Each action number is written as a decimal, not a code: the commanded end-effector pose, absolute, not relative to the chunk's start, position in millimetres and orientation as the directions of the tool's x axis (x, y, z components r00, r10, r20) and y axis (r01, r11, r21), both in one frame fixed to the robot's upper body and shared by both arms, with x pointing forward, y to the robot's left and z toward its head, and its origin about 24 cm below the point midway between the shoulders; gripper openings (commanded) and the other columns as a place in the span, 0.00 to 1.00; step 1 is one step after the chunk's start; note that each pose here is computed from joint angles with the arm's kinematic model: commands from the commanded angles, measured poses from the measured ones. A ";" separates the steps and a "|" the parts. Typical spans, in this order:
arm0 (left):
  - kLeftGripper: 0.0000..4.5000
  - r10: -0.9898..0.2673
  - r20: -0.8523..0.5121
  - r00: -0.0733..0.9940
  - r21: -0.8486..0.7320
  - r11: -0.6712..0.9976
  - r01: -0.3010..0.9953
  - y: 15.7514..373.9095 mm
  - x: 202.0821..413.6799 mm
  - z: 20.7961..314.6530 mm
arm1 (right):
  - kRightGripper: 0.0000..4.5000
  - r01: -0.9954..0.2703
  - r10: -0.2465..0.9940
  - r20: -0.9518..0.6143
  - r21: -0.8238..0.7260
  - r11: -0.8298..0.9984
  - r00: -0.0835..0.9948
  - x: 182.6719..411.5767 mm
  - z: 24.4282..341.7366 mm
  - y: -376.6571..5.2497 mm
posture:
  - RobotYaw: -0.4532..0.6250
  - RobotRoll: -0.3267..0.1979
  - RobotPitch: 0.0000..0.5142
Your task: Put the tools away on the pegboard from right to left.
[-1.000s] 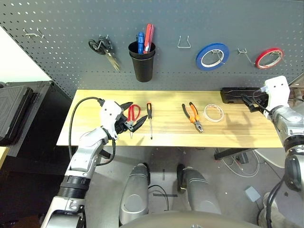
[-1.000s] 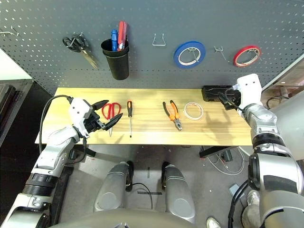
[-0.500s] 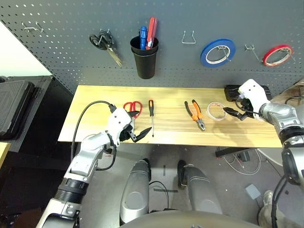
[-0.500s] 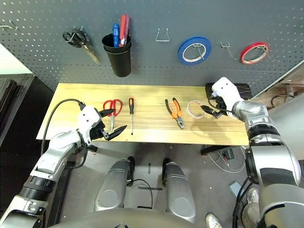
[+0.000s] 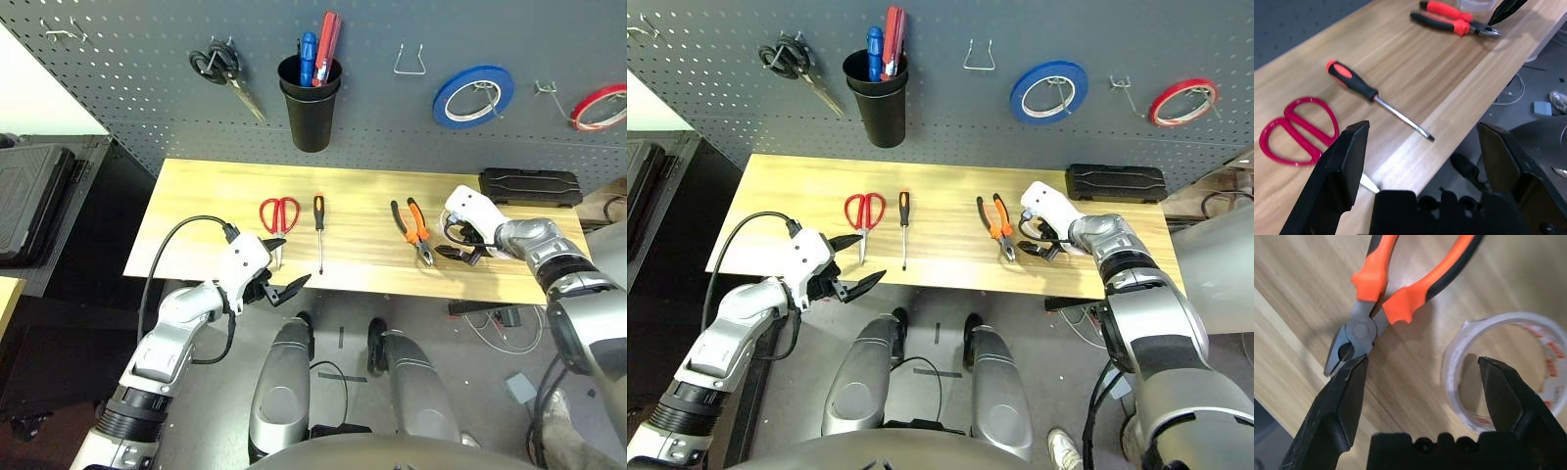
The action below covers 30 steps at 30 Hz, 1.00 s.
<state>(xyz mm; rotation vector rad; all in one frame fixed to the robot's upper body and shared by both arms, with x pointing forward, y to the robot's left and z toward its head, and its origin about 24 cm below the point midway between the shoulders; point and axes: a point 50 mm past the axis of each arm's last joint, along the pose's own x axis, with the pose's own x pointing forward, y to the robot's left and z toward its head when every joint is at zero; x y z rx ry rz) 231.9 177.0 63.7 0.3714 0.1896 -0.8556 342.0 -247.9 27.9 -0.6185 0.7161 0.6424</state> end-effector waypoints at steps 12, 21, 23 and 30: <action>1.00 -0.689 -0.335 0.643 0.235 0.599 0.765 177.2 228.4 65.1 | 0.37 -0.635 0.193 -0.810 -0.260 0.728 0.553 325.6 2.8 -258.8 | 0.78 0.62 0.66; 1.00 -0.698 -0.311 0.645 0.251 0.595 0.764 175.5 236.1 69.4 | 0.01 -0.536 0.107 -0.751 -0.357 0.765 0.652 320.8 7.3 -283.2 | 0.77 0.62 0.61; 1.00 -0.703 -0.302 0.644 0.255 0.592 0.765 174.4 237.6 70.6 | 0.01 -0.510 0.079 -0.734 -0.386 0.768 0.674 318.7 7.5 -289.1 | 0.76 0.62 0.59; 1.00 -0.760 -0.220 0.612 0.272 0.555 0.786 166.6 236.8 80.6 | 0.01 -0.375 0.001 -0.608 -0.489 0.788 0.794 305.5 2.3 -304.6 | 0.75 0.62 0.56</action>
